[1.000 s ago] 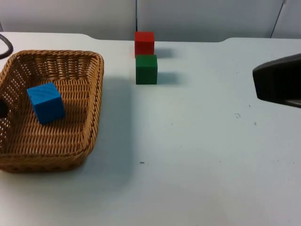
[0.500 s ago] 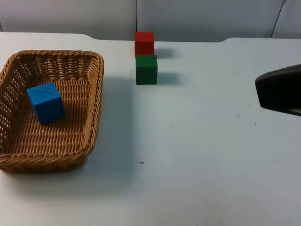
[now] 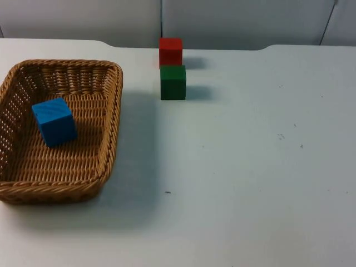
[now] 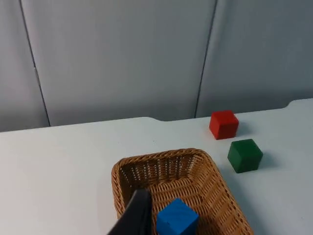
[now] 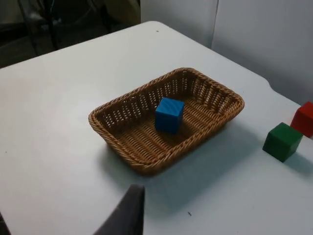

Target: Pick up the basket with the left hand and place the blue cube into the basket with the right hand.

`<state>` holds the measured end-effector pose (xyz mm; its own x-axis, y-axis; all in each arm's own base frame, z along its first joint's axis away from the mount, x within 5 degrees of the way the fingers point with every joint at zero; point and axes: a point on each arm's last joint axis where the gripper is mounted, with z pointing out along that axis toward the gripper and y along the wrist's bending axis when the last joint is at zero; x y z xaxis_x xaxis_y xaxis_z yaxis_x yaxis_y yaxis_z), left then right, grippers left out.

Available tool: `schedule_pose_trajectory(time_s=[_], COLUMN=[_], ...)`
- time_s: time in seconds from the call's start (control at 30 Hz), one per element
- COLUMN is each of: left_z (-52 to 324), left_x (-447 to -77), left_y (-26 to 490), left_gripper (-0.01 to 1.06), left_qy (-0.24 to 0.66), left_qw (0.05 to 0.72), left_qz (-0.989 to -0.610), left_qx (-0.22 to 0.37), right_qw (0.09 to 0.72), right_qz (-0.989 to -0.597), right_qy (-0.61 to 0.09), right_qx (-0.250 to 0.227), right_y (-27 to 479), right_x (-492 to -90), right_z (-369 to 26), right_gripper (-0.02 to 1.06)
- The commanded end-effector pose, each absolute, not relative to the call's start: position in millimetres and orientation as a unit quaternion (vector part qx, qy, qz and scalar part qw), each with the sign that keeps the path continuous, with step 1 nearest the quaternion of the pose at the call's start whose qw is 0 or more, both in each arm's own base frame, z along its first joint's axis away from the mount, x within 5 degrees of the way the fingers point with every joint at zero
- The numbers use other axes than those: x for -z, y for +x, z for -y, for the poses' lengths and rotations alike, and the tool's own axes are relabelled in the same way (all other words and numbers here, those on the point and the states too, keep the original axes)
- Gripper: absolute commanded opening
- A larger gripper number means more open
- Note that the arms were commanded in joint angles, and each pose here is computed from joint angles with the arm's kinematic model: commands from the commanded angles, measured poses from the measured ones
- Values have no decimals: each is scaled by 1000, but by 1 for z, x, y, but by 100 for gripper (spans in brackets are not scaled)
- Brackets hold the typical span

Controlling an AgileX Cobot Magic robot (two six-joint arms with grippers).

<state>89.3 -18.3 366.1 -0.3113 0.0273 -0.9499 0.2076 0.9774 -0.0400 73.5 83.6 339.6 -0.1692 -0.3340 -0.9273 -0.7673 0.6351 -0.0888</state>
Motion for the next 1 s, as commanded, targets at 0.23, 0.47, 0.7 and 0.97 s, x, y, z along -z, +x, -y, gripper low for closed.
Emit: schedule_pose_trajectory(time_s=[0.23,0.47,0.7,0.97], left_z=[16,5,2,0], left_x=[-357,-345,-306,-289], left_y=[28,1,-11,-16], left_gripper=[94,94,94,94], left_qy=[79,72,40,24], left_qw=[572,563,558,518], left_qz=[-816,-823,-829,-855], left_qx=[34,6,16,13], right_qw=[523,517,513,521], right_qz=[-749,-758,-769,-768], right_qy=[-363,-366,-343,-329], right_qx=[-182,-155,-169,-176], right_y=[49,38,31,20], right_x=[-337,-328,-303,-299], right_z=[-47,-29,-20,-6], right_gripper=[104,104,104,104])
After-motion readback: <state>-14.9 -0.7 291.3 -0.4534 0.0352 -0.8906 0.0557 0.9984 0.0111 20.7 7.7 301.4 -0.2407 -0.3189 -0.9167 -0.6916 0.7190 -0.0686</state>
